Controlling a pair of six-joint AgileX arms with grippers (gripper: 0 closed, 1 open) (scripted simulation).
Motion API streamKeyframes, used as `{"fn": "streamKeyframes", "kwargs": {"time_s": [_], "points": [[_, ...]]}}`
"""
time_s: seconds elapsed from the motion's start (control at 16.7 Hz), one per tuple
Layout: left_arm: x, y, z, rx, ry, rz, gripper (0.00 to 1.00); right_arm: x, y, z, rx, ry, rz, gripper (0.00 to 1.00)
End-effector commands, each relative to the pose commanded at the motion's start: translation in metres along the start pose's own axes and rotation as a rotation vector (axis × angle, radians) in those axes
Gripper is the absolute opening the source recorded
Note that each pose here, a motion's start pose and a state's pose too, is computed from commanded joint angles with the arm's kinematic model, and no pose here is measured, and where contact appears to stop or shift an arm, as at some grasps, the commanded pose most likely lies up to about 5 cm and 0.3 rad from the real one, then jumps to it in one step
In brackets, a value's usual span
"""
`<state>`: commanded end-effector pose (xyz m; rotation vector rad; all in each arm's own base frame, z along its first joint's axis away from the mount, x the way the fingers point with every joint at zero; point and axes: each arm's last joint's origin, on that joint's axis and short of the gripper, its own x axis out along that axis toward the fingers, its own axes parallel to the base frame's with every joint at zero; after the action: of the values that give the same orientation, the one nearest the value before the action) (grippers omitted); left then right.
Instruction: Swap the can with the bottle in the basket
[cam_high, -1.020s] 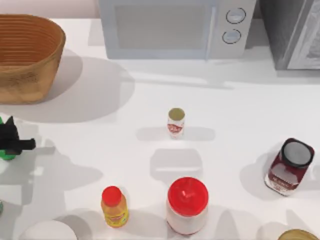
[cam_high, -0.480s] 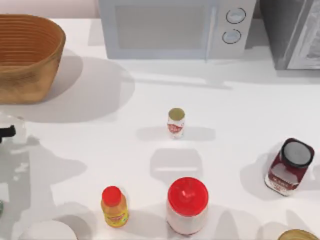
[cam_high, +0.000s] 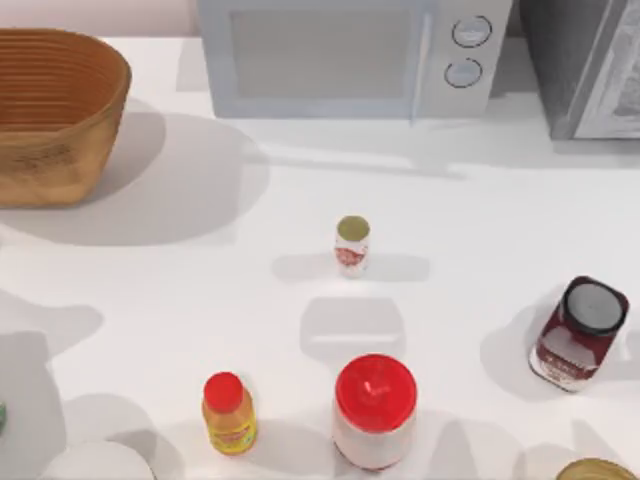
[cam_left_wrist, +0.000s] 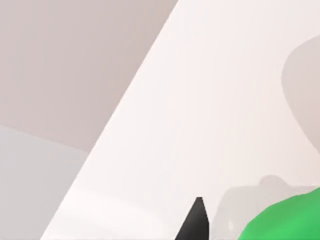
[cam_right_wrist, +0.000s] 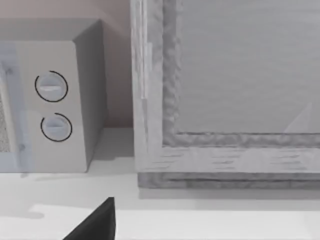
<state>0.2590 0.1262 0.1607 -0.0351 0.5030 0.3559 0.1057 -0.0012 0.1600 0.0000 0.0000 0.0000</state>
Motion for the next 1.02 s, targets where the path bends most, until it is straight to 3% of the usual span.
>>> {"fn": "streamKeyframes", "kwargs": {"time_s": [0.24, 0.6, 0.84, 1.02], "points": [[-0.006, 0.001, 0.061, 0.011, -0.002, 0.001, 0.0, 0.0, 0.0, 0.0, 0.0, 0.0, 0.0, 1.0], [-0.025, -0.061, 0.162, 0.084, -0.102, -0.202, 0.0, 0.0, 0.0, 0.0, 0.0, 0.0, 0.0, 1.0], [-0.036, -0.102, 0.191, 0.121, -0.127, -0.328, 0.0, 0.0, 0.0, 0.0, 0.0, 0.0, 0.0, 1.0], [-0.036, -0.105, 0.192, 0.124, -0.127, -0.339, 0.0, 0.0, 0.0, 0.0, 0.0, 0.0, 0.0, 1.0]]}}
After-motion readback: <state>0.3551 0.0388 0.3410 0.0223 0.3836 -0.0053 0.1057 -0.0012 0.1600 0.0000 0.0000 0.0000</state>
